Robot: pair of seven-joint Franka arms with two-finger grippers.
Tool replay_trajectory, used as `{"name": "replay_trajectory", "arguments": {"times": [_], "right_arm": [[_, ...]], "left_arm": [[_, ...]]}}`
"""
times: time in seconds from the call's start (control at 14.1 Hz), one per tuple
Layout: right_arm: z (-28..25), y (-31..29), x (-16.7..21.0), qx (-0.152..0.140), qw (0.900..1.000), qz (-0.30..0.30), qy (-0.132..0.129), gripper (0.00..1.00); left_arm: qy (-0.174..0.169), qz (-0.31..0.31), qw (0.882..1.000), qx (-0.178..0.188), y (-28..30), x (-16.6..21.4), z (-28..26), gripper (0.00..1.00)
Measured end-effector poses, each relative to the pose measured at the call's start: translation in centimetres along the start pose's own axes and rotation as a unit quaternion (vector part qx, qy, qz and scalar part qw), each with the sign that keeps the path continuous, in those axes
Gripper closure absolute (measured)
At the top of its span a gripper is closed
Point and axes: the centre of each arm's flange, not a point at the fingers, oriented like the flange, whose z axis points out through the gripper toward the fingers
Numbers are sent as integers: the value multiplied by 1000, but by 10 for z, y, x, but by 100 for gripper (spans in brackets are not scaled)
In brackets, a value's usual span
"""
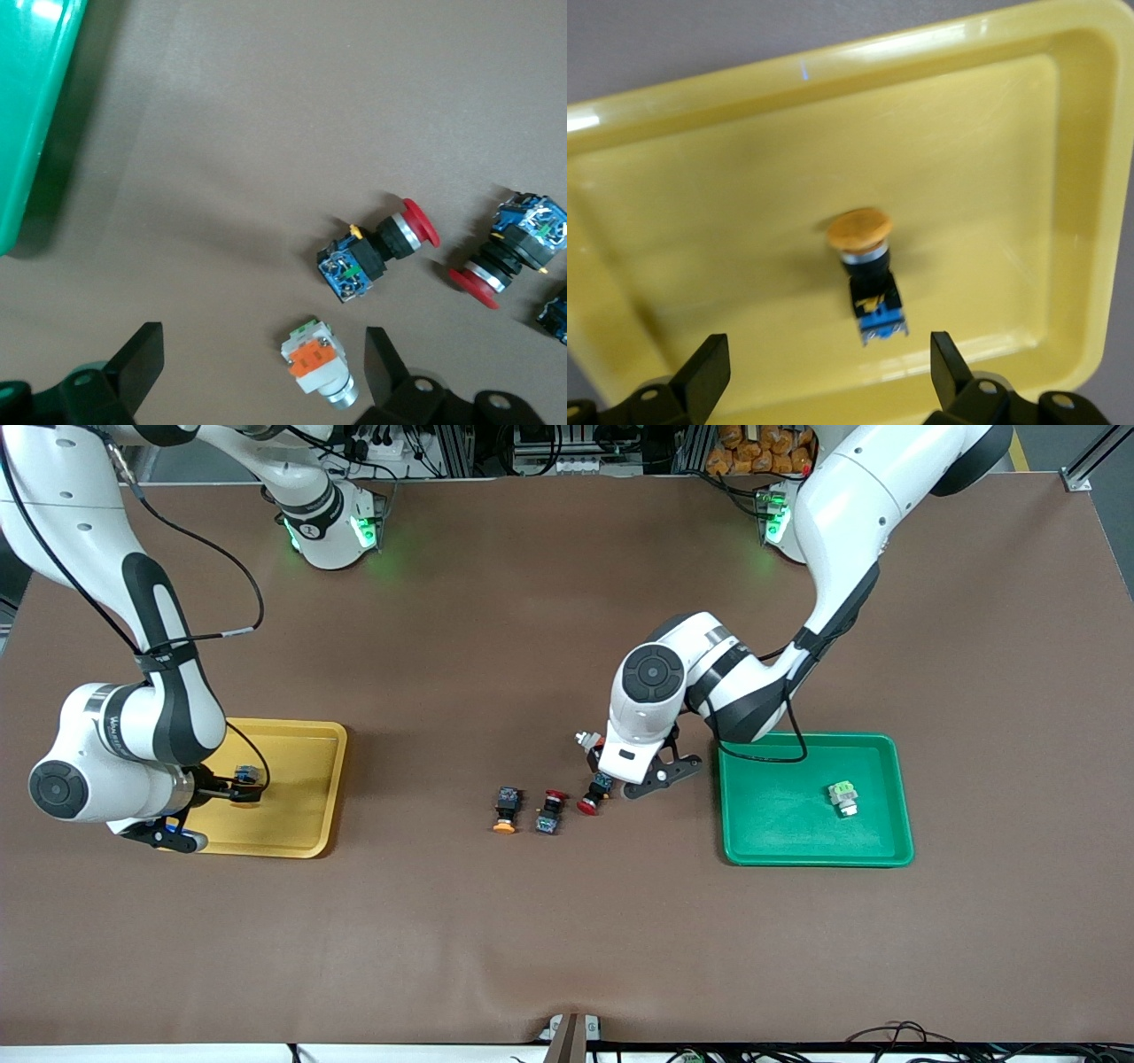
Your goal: Place green and yellow buttons in trays
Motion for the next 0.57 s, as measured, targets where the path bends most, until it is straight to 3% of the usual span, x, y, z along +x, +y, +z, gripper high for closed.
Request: {"name": "replay_trajectory", "arguments": {"times": [0.21, 0.57], "right_arm": [[-30, -32, -5, -7, 1000, 19, -5, 0], [-49, -105, -21, -6, 997, 70, 12, 0]], "left_arm": [[9, 6, 1000, 3, 7, -7, 10, 0], [11, 12, 1000, -8, 14, -14, 13, 0]]}}
